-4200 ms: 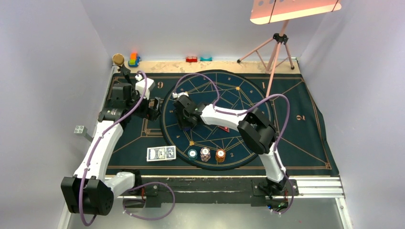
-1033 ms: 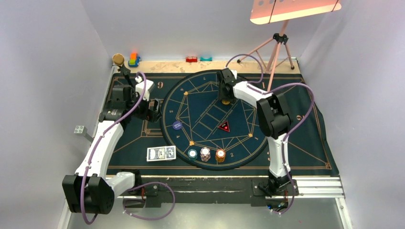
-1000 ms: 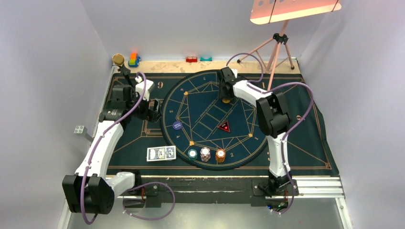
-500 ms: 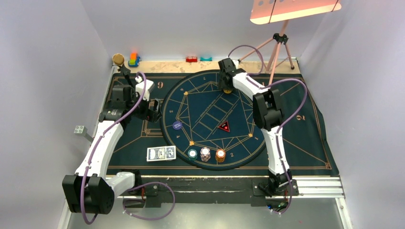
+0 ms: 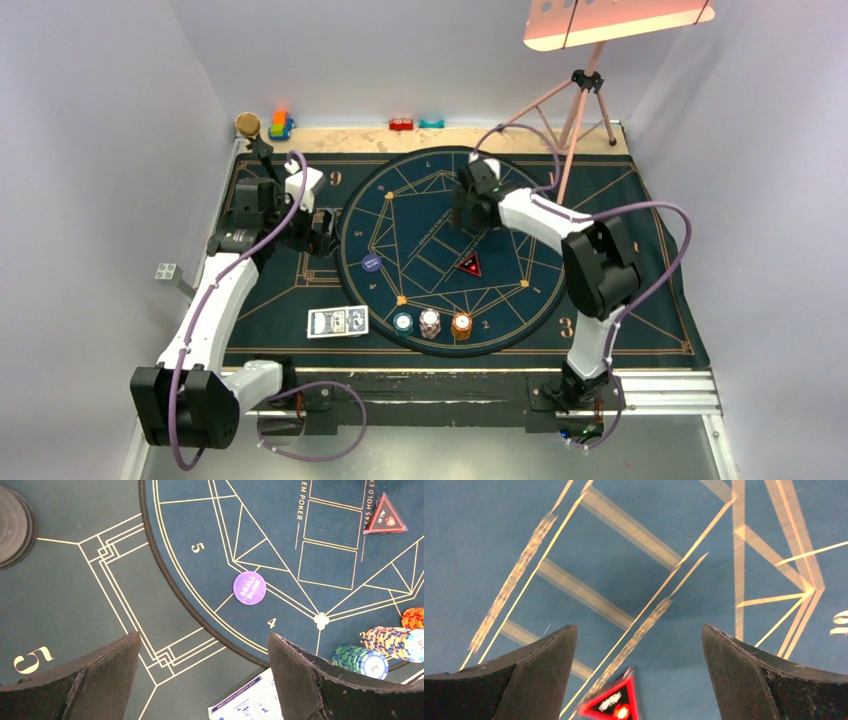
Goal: Distribute texas hold em gaming equipment
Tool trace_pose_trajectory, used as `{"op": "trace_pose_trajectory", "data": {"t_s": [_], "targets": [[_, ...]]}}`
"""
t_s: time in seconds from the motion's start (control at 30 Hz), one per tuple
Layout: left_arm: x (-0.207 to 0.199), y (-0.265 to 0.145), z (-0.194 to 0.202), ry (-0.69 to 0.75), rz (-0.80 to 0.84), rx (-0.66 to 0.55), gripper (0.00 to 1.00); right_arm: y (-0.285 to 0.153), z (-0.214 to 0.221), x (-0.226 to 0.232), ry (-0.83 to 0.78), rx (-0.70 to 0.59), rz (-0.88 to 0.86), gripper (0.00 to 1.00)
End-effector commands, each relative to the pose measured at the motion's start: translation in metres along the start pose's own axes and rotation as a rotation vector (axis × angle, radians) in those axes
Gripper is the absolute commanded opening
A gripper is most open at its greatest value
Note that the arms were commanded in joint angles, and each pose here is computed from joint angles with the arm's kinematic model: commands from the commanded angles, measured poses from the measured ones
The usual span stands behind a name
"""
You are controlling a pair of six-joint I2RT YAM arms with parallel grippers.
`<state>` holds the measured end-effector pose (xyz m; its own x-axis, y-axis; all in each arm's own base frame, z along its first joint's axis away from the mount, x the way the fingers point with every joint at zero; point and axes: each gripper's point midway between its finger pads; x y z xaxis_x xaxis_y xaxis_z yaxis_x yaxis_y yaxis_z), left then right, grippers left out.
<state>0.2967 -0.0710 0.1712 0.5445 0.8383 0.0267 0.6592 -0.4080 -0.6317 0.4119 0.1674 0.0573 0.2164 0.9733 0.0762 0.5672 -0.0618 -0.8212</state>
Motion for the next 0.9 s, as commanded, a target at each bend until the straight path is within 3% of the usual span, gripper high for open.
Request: {"op": "trace_pose_trajectory", "data": {"t_s": [0.0, 0.2, 0.7, 0.87], "targets": [[0.002, -0.002, -0.007, 0.016, 0.001, -0.023, 1.0, -0.036, 0.053, 0.042, -0.141, 0.0, -0.121, 0.98], [0.003, -0.003, -0.007, 0.012, -0.007, -0.02, 1.0, -0.041, 0.08, 0.046, -0.17, 0.031, -0.153, 0.98], [0.007, -0.004, -0.008, 0.016, -0.028, -0.023, 1.0, -0.029, 0.106, -0.008, -0.174, 0.08, 0.071, 0.84], [0.007, -0.005, -0.009, 0.016, -0.029, -0.026, 1.0, -0.036, 0.119, -0.032, -0.139, 0.1, 0.147, 0.73]]}}
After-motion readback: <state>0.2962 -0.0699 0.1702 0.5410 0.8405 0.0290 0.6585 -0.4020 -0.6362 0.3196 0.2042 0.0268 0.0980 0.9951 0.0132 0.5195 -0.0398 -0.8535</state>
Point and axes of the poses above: each gripper's point midway between its finger pads, its own y axis out along the fingers, its own x axis along the line the jaws close on, z = x × y, and after that the axes turned 10 degrees about y, right-handed
